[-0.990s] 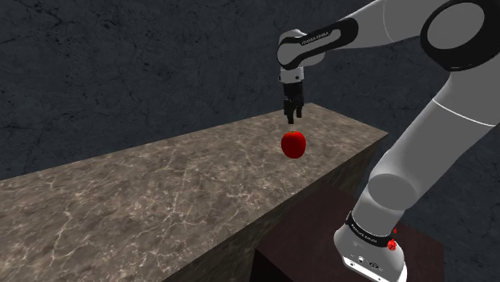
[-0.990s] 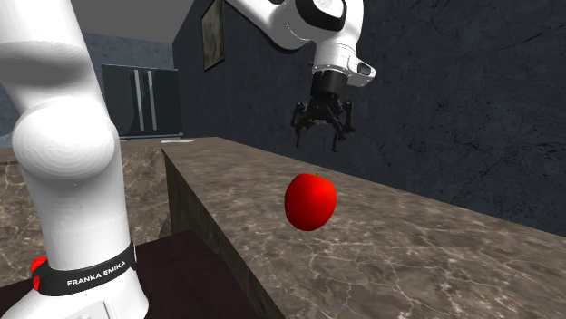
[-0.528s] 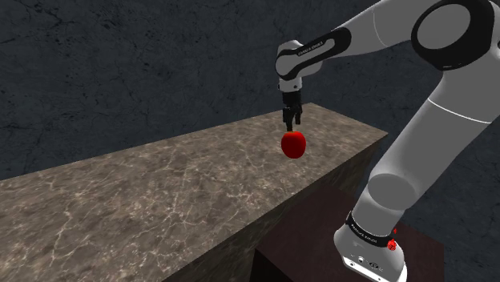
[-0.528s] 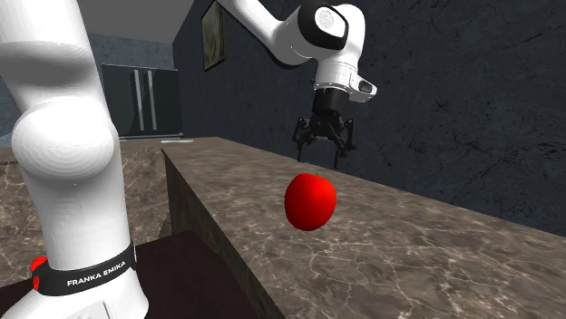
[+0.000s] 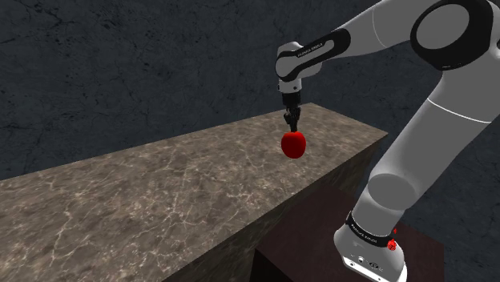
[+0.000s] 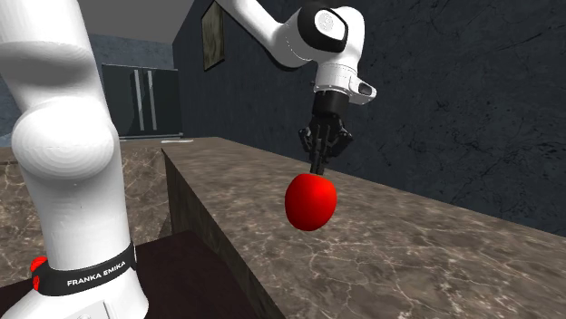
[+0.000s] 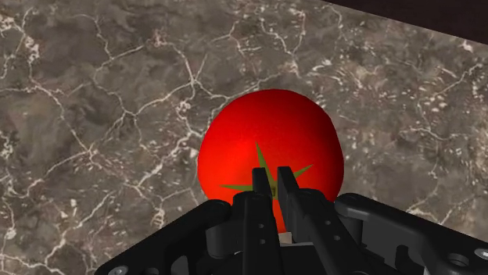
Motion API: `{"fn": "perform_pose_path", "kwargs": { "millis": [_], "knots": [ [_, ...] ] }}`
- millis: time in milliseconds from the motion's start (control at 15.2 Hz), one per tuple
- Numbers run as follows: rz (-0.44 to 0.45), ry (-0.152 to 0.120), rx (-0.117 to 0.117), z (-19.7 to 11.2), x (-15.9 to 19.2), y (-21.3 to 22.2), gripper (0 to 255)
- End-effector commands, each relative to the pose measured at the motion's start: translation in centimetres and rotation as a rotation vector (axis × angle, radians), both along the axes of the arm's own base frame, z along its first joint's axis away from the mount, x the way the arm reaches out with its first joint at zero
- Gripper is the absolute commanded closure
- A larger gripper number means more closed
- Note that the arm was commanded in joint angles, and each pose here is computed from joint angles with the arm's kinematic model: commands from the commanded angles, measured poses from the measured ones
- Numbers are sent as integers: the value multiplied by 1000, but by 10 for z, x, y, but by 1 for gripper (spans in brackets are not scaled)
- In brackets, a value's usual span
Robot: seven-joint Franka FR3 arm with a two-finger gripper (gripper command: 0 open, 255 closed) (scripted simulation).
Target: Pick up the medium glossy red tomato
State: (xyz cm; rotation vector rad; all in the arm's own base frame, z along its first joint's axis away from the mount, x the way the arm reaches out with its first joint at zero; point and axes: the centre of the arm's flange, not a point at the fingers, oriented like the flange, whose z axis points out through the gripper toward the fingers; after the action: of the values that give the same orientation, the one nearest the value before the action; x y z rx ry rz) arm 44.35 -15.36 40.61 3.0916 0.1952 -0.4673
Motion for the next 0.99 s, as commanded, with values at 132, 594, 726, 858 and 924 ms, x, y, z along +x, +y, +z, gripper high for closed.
{"fn": "perform_pose_path", "kwargs": {
  "millis": [132, 594, 726, 858, 924],
  "knots": [
    [0, 1, 0, 0, 0, 1, 255],
    [0, 1, 0, 37, 0, 1, 255],
    [0, 1, 0, 47, 0, 1, 255],
    [0, 1, 0, 58, 0, 1, 255],
    [0, 1, 0, 63, 0, 1, 255]
  ]
}}
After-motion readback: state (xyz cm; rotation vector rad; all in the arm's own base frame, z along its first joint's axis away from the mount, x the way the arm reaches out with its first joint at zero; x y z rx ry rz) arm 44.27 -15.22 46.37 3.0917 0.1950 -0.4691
